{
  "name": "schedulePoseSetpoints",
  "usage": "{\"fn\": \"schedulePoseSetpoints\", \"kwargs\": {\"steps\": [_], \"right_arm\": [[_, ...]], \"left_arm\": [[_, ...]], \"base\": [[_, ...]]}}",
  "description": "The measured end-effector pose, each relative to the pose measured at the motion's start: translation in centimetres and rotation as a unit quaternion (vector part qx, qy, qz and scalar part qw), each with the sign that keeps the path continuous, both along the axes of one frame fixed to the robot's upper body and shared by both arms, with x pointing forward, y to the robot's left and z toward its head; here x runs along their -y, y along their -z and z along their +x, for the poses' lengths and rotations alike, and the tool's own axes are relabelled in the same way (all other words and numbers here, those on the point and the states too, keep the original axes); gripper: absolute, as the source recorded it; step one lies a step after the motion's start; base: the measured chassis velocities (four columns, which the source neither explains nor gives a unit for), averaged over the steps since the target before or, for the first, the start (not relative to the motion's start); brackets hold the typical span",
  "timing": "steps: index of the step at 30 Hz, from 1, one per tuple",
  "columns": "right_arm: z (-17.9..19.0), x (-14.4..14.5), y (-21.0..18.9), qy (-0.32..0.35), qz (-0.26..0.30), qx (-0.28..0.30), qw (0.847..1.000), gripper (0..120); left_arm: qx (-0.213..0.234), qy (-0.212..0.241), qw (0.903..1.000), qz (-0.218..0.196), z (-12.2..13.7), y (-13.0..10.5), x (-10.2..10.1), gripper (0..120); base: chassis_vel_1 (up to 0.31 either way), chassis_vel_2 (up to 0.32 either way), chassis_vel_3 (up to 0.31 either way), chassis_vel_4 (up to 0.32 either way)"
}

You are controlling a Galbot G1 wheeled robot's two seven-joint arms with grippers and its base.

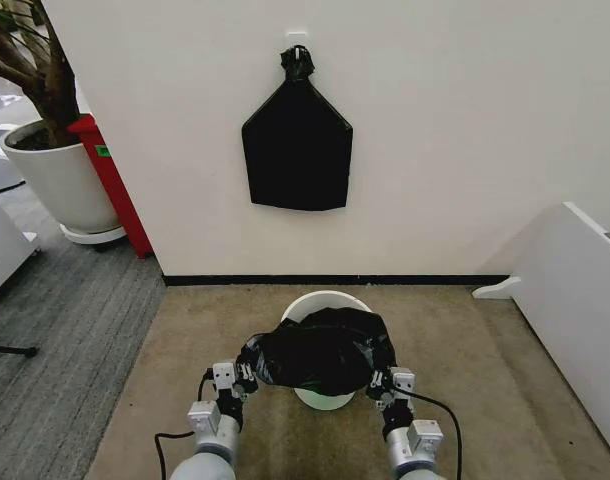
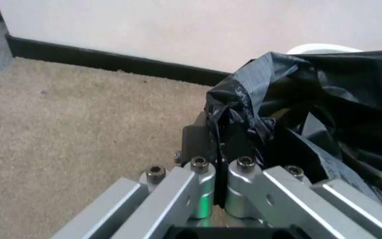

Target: Place the garbage bag over the trash bin.

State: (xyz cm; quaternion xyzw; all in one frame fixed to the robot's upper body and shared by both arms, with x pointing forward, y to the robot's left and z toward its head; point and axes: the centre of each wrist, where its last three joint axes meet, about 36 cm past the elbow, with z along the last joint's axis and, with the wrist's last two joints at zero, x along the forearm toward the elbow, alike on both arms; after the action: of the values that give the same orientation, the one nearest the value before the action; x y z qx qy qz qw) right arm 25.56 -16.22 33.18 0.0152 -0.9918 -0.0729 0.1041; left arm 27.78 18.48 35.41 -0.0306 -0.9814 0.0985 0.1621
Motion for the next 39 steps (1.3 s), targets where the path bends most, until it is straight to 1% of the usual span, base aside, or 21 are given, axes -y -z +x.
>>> {"fn": "schedulePoseSetpoints", "kwargs": {"steps": [5,11,18,31,37,39], "right_arm": [[0.0,0.5,0.1,-0.004,0.001,-0.01,1.0,0],[-0.1,0.9,0.6,-0.007,0.004,-0.033,0.999,0],[-0.2,1.6,1.3,-0.009,0.003,-0.051,0.999,0],[-0.1,1.5,2.7,-0.014,0.001,-0.061,0.998,0],[-0.1,1.4,3.9,-0.014,-0.003,-0.066,0.998,0],[-0.1,1.5,4.1,-0.014,-0.004,-0.067,0.998,0]], "left_arm": [[-0.016,0.015,0.9997,-0.006,0.2,-0.4,-0.4,0],[-0.028,0.03,0.9992,0.001,0.3,-0.3,-1.1,0],[-0.033,0.032,0.9989,0.008,0.4,0.2,-1.5,0],[-0.026,0.018,0.9995,0.007,1.5,2.0,-1.5,0],[-0.029,0.014,0.9994,0.011,1.8,3.7,-1.1,0],[-0.029,0.014,0.9994,0.012,1.8,4.0,-1.1,0]], "base": [[0.0,0.0,0.0,0.0],[0.0,0.0,0.0,0.0],[0.0,0.0,0.0,0.0],[0.0,0.0,0.0,0.0],[0.0,0.0,0.0,0.0],[0.0,0.0,0.0,0.0]]}}
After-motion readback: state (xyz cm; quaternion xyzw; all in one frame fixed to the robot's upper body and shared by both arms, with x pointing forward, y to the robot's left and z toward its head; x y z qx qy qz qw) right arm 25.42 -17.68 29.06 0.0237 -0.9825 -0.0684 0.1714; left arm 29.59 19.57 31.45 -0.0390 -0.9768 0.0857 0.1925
